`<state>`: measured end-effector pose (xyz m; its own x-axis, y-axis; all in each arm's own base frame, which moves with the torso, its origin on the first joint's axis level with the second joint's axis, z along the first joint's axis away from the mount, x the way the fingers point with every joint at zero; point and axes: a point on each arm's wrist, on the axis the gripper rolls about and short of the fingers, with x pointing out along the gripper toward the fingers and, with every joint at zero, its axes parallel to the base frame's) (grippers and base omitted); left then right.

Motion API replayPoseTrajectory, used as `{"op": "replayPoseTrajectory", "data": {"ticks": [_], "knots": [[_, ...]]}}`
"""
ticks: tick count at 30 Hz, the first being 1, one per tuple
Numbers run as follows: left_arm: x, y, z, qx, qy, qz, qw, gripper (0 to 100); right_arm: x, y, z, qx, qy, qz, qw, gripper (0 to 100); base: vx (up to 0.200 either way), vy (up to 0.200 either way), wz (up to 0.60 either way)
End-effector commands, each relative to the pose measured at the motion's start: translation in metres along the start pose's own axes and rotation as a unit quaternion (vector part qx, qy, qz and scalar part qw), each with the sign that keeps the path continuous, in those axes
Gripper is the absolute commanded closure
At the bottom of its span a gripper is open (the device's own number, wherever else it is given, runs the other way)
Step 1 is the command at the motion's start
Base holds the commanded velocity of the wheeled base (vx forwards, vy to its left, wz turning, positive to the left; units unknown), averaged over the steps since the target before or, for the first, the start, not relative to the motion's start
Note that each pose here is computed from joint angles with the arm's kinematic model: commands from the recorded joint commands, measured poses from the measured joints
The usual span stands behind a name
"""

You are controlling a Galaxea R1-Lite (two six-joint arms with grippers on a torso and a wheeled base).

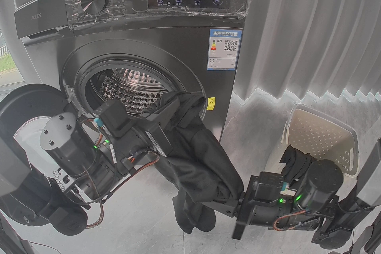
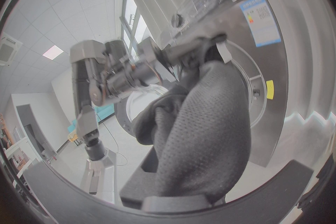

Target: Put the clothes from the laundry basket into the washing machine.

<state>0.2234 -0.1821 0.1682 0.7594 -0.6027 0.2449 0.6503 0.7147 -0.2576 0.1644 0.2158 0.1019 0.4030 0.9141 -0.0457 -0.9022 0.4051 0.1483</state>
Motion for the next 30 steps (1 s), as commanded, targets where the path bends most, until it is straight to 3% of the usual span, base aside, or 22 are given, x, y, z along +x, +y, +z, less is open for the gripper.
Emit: {"op": "replayPoseTrajectory", "data": {"ticks": [1, 16, 17, 23, 30], "knots": [[0.001, 0.007, -0.016, 0.002, 0.027, 0.014, 0.9995, 100, -0.017, 0.009, 0.025, -0.013, -0.045, 0.017, 0.9988, 100, 0.000, 0.000, 0.00], [-0.005, 0.009, -0.026, 0.001, 0.052, 0.016, 0.9985, 100, -0.019, 0.010, 0.033, -0.018, -0.060, 0.021, 0.9978, 100, 0.000, 0.000, 0.00], [-0.005, 0.009, -0.026, 0.000, 0.053, 0.015, 0.9985, 0, -0.019, 0.010, 0.033, -0.019, -0.061, 0.020, 0.9978, 100, 0.000, 0.000, 0.00], [-0.006, 0.010, -0.020, 0.001, 0.043, 0.016, 0.9989, 0, -0.019, 0.008, 0.034, -0.019, -0.063, 0.015, 0.9977, 100, 0.000, 0.000, 0.00], [-0.009, 0.011, -0.014, 0.001, 0.035, 0.017, 0.9993, 0, -0.016, -0.006, 0.044, -0.026, -0.086, -0.008, 0.9959, 100, 0.000, 0.000, 0.00]]}}
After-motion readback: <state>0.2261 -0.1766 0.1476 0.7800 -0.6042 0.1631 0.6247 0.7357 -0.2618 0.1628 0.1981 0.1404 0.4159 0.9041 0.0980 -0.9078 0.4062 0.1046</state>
